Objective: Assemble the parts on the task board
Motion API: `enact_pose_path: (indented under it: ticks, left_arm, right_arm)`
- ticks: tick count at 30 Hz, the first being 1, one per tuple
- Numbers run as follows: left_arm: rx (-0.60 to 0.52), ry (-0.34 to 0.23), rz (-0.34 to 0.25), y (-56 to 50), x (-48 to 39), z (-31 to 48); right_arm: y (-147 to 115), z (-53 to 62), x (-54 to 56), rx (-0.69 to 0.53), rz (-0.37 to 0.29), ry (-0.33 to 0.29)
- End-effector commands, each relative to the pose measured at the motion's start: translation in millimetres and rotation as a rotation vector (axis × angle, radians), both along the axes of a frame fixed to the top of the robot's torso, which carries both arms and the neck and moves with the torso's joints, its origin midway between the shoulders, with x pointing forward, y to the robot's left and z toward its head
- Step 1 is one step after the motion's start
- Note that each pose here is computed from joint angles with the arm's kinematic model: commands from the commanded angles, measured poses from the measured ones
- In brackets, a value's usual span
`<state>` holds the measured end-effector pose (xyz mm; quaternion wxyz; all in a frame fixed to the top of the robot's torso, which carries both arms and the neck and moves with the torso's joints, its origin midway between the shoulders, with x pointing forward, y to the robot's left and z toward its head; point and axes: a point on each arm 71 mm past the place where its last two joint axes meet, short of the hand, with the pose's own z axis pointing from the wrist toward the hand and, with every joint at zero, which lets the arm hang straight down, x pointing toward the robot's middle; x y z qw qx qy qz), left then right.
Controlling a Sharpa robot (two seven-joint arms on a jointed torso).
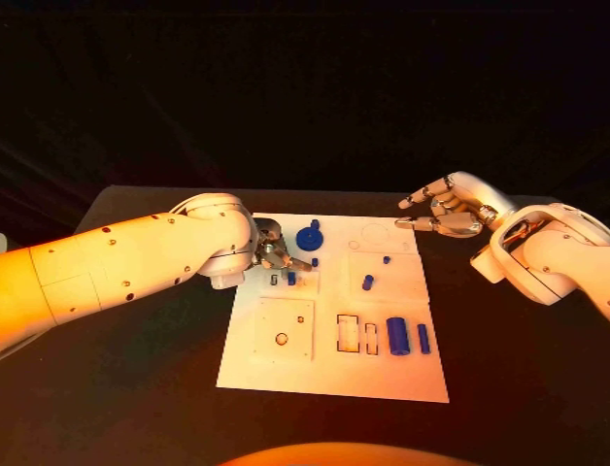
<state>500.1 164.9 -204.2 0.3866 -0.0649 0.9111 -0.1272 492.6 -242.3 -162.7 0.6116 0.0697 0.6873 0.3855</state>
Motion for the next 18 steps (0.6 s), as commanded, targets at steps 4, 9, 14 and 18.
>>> enact_pose_path:
  ticks: [4, 9, 14, 18]
  left_arm:
    - [-0.063, -0.02, 0.026, 5.1, 6.1, 23.0]
    - [-0.062, -0.035, 0.053, 19.2, 20.1, 40.3]
    - [-0.034, -0.023, 0.067, 30.1, 36.5, 49.1]
    - [-0.011, -0.062, 0.092, 32.5, 54.0, 50.7]
  right_arm:
    - [0.8, -2.9, 0.2, 0.019, 0.004, 0.022]
    - [-0.7, -5.0, 1.7, 0.025, -0.003, 0.03]
    - [-1.4, -6.1, 2.6, 0.026, -0.007, 0.032]
    - [-1.3, -6.7, 3.6, 0.026, -0.008, 0.032]
